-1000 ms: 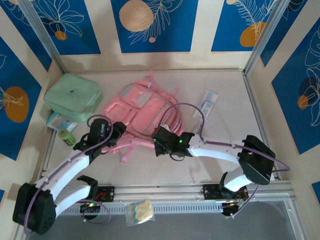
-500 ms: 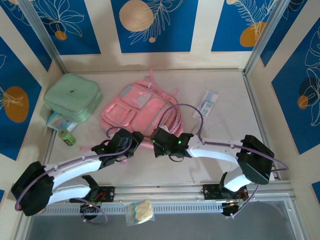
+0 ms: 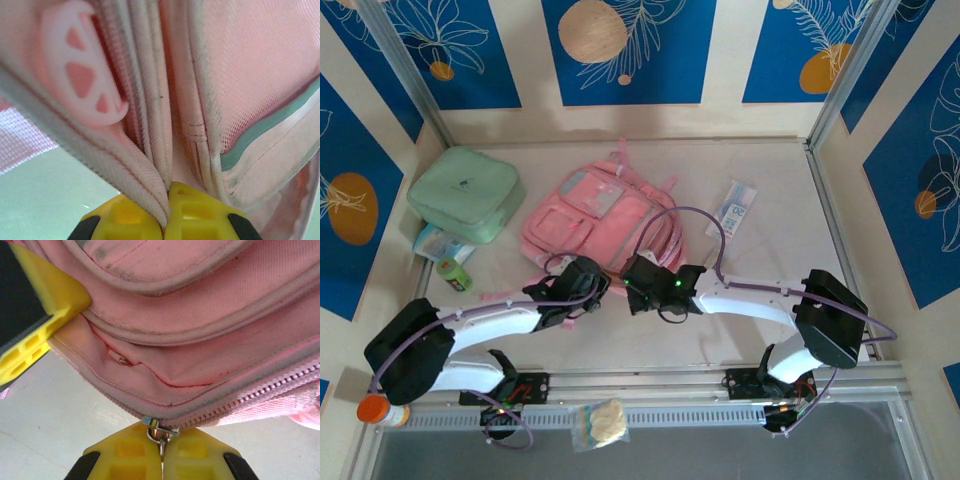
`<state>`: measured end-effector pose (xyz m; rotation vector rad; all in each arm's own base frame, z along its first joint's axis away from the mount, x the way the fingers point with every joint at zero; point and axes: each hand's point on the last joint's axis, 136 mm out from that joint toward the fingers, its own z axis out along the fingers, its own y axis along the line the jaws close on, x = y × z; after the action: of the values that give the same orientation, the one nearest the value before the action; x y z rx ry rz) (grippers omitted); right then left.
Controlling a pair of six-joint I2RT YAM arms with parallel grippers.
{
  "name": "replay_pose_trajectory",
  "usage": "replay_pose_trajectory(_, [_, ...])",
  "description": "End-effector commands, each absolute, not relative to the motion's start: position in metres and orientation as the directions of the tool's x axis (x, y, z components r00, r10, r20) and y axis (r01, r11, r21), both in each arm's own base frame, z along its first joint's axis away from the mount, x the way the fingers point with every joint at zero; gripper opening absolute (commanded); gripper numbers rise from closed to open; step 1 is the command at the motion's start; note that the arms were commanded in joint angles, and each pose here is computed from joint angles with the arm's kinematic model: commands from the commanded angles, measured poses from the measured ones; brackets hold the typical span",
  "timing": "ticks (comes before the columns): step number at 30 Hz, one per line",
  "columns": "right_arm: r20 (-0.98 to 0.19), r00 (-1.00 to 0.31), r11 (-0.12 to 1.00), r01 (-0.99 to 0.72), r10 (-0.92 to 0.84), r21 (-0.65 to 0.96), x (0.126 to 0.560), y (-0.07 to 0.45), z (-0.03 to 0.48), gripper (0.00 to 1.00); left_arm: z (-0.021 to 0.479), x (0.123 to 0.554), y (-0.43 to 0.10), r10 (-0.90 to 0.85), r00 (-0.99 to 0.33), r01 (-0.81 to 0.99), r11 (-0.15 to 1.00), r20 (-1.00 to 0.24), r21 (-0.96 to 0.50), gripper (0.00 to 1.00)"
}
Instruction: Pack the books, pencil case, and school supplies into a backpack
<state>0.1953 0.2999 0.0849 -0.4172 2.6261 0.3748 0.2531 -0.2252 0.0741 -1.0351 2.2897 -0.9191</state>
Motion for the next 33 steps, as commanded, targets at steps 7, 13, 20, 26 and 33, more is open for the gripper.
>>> replay_pose_trajectory(7, [-0.422, -0.89, 0.957, -0.253, -0.172, 0.144, 0.198, 0.237, 0.091, 0.0, 0.094, 0.259, -0.178, -0.729, -0.605, -0.414, 0.632, -0.321, -0.655, 0.0])
replay_pose_trajectory(13, [-0.452, -0.867, 0.937, -0.31, -0.209, 0.162, 0.206, 0.232, 0.098, 0.0, 0.106, 0.263, -0.169, -0.671, -0.655, -0.352, 0.678, -0.347, -0.645, 0.0])
replay_pose_trajectory(20, [-0.463, -0.831, 0.884, -0.43, -0.308, 0.183, 0.184, 0.257, 0.102, 0.0, 0.126, 0.282, -0.159, -0.569, -0.722, -0.231, 0.735, -0.395, -0.637, 0.0])
replay_pose_trajectory(26, [-0.46, -0.816, 0.804, -0.514, -0.349, 0.301, 0.16, 0.316, 0.106, 0.0, 0.141, 0.305, -0.151, -0.476, -0.743, -0.137, 0.796, -0.47, -0.589, 0.0])
replay_pose_trajectory(33, [-0.494, -0.801, 0.775, -0.535, -0.339, 0.337, 0.171, 0.388, 0.113, 0.0, 0.144, 0.33, -0.141, -0.454, -0.755, -0.089, 0.786, -0.473, -0.611, 0.0])
